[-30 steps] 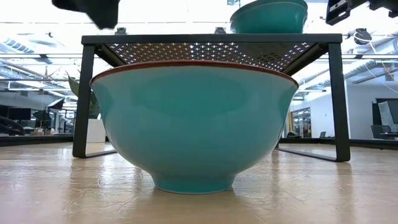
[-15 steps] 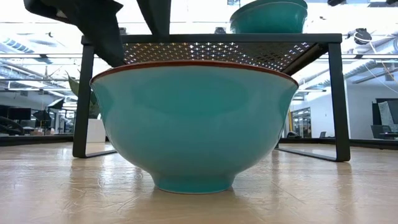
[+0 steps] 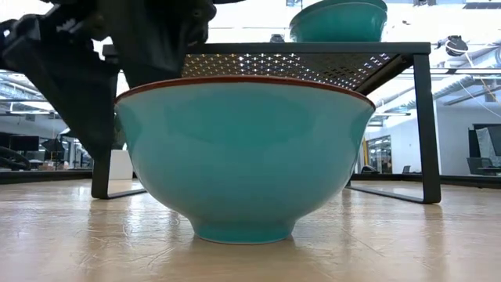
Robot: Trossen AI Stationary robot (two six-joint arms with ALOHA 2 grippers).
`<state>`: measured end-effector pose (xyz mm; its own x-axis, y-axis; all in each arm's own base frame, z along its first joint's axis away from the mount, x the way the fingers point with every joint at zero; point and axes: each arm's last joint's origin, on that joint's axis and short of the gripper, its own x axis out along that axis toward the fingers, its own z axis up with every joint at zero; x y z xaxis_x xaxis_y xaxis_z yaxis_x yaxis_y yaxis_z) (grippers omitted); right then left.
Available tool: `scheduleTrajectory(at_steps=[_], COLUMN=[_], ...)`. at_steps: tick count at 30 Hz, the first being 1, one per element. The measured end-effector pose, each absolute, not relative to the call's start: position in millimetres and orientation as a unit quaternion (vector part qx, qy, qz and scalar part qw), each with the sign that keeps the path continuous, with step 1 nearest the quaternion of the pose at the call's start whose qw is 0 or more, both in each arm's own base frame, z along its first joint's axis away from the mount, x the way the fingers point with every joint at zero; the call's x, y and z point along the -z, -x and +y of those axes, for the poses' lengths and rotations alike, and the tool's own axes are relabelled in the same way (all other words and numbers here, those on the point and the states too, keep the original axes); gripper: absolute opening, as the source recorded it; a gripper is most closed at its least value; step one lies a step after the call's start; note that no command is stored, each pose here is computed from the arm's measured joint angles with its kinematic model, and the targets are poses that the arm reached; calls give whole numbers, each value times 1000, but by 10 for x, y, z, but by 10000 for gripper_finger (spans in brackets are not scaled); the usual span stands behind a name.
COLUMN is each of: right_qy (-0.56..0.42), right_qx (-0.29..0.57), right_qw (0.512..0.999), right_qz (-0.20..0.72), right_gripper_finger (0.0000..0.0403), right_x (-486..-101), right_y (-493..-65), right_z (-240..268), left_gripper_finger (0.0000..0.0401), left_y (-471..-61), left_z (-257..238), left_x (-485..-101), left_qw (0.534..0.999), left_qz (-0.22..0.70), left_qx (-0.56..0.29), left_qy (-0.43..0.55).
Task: Pick & Place Mini bowls
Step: Stack the white patterned bowl on top of the white patterned bowl on the shelf
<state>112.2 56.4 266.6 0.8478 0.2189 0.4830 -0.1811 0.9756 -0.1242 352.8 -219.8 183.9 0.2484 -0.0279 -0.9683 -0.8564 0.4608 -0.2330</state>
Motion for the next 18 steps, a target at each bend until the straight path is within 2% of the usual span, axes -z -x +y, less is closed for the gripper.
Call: scheduleTrajectory(at_steps=[18], right_qy=[29], right_qx=[-108], right_qw=[964], right_qz=[-243], right_gripper_finger=[0], right_x=[-2643], right_y=[-1137], right_z=[572], left_gripper_finger=[227], left_y=[-3536], left_z=[-2194], left_x=[-1752], left_qw=[698], left_qz=[538], left_qx=[-270], left_qy=[387])
